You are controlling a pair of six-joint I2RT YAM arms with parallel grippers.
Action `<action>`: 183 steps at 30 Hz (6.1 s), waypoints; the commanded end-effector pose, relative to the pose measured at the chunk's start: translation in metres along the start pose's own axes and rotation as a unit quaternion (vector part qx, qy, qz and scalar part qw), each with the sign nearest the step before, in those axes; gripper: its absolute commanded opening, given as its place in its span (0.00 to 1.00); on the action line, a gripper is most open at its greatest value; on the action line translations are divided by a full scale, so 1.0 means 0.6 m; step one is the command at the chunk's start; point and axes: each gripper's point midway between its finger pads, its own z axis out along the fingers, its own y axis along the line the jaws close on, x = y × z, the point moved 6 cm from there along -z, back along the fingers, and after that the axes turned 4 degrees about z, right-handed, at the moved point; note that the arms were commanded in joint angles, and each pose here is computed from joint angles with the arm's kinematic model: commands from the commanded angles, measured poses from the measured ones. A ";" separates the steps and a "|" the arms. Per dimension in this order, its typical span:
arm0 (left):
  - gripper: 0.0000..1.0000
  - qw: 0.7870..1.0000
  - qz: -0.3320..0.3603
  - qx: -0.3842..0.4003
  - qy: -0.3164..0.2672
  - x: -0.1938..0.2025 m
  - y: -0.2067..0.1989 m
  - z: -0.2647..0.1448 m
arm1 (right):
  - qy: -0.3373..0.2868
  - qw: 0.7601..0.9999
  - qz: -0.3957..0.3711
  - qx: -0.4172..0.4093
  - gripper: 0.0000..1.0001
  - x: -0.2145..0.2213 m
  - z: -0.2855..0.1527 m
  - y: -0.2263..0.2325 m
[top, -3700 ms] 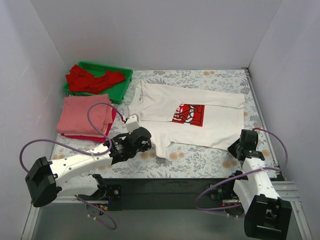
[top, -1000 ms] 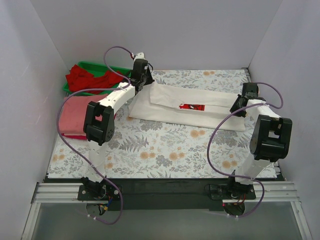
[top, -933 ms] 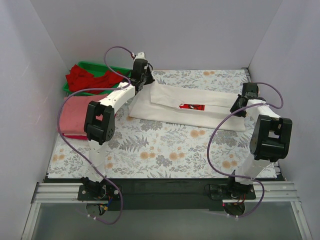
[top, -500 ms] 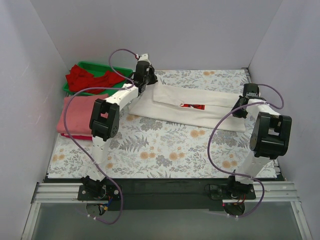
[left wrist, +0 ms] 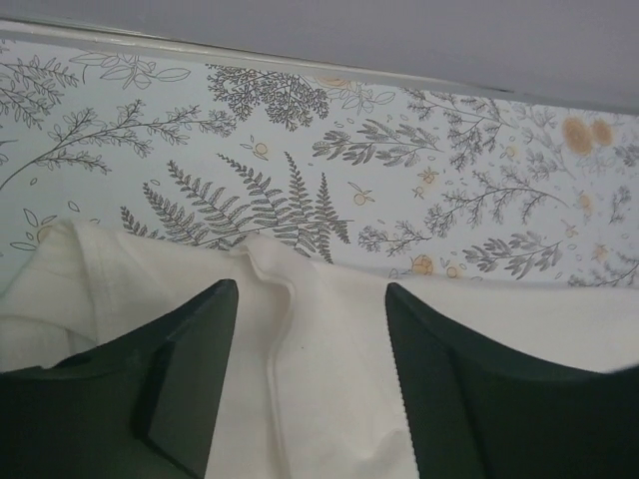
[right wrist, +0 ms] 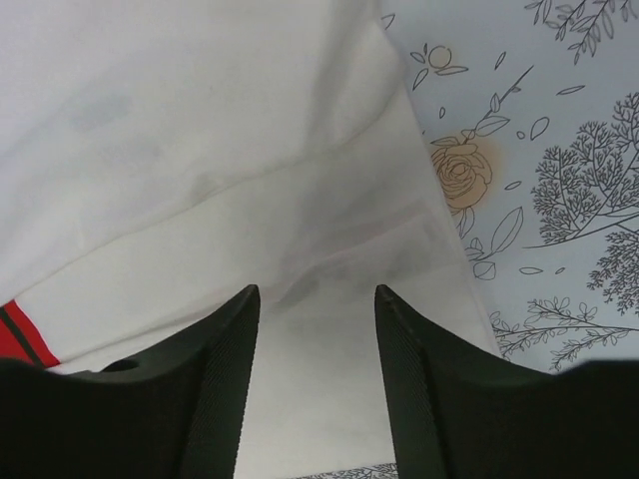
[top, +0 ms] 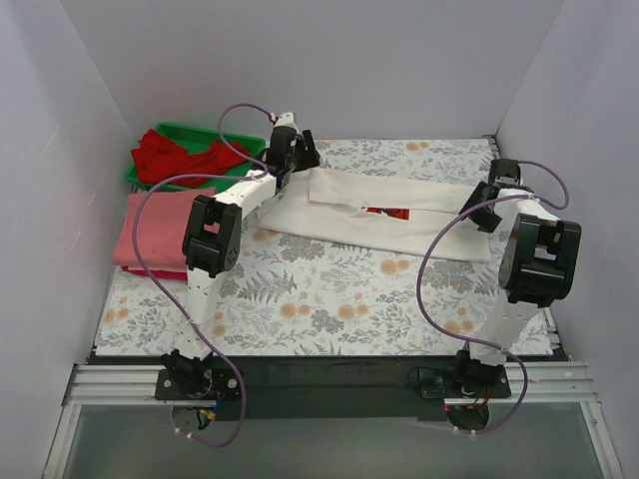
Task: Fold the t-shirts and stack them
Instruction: Fold the tshirt
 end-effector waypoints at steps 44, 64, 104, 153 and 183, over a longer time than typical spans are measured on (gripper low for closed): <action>0.86 0.974 -0.165 -0.040 0.151 0.177 0.092 -0.240 | -0.082 0.862 -0.271 -0.421 0.98 0.235 -0.062 0.591; 0.86 0.981 -0.146 -0.025 0.123 0.125 0.079 -0.266 | -0.210 0.925 -0.219 -0.228 0.98 -0.018 -0.043 0.463; 0.86 0.978 -0.109 0.012 0.177 0.154 0.042 -0.157 | 0.027 0.844 -0.274 -0.461 0.45 0.131 0.029 0.524; 0.86 0.979 -0.107 -0.020 0.171 0.162 0.058 -0.178 | -0.026 0.886 -0.270 -0.375 0.01 0.109 0.009 0.477; 0.87 0.968 -0.079 0.054 0.232 0.155 0.023 -0.036 | 0.023 0.967 -0.078 -0.243 0.98 -0.002 0.056 0.142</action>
